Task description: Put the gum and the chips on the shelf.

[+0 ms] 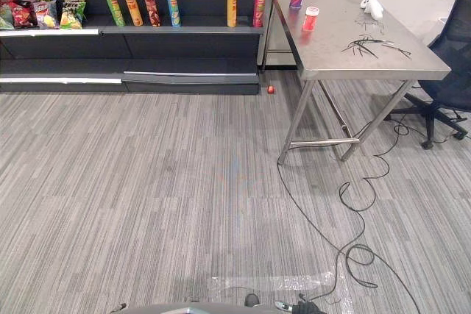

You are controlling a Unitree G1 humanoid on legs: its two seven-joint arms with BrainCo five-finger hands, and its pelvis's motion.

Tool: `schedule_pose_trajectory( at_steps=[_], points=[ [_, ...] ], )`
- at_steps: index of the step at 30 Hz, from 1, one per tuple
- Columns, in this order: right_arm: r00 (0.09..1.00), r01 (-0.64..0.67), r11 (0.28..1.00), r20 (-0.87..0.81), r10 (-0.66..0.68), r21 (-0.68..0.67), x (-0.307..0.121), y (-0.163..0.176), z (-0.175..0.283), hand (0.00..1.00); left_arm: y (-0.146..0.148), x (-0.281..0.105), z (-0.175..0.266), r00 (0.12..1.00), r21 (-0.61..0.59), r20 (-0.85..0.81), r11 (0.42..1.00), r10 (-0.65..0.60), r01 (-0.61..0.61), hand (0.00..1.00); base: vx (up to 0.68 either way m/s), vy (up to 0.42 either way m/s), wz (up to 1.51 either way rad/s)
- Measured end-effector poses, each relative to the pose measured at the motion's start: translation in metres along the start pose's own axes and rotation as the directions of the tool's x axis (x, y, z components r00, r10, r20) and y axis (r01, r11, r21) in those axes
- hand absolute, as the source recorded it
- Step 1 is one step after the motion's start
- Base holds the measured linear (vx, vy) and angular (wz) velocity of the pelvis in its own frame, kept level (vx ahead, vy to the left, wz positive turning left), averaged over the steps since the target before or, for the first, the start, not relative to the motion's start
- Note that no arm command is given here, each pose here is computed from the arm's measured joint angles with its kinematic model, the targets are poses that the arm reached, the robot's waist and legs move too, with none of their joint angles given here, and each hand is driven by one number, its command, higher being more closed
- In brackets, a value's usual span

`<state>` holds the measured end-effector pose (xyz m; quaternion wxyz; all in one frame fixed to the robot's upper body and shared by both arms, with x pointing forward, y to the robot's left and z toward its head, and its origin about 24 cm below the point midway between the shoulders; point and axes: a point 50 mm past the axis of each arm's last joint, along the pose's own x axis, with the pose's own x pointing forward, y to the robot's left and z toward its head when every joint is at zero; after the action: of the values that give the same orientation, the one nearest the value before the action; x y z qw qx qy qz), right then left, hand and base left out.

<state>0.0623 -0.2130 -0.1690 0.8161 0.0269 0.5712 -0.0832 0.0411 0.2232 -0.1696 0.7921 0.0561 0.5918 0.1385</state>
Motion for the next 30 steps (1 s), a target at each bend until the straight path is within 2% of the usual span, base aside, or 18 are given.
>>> schedule_pose_trajectory(
  at_steps=[30],
  points=[
    [1.0, -0.01, 1.0, 0.008, 0.01, 0.002, 0.0017, 0.0023, 0.006, 0.0, -0.0009, 0.001, 0.0023, 1.0, -0.016, -0.006, 1.0, 0.009, -0.009, 0.0, -0.02, -0.003, -0.02]
  ],
)
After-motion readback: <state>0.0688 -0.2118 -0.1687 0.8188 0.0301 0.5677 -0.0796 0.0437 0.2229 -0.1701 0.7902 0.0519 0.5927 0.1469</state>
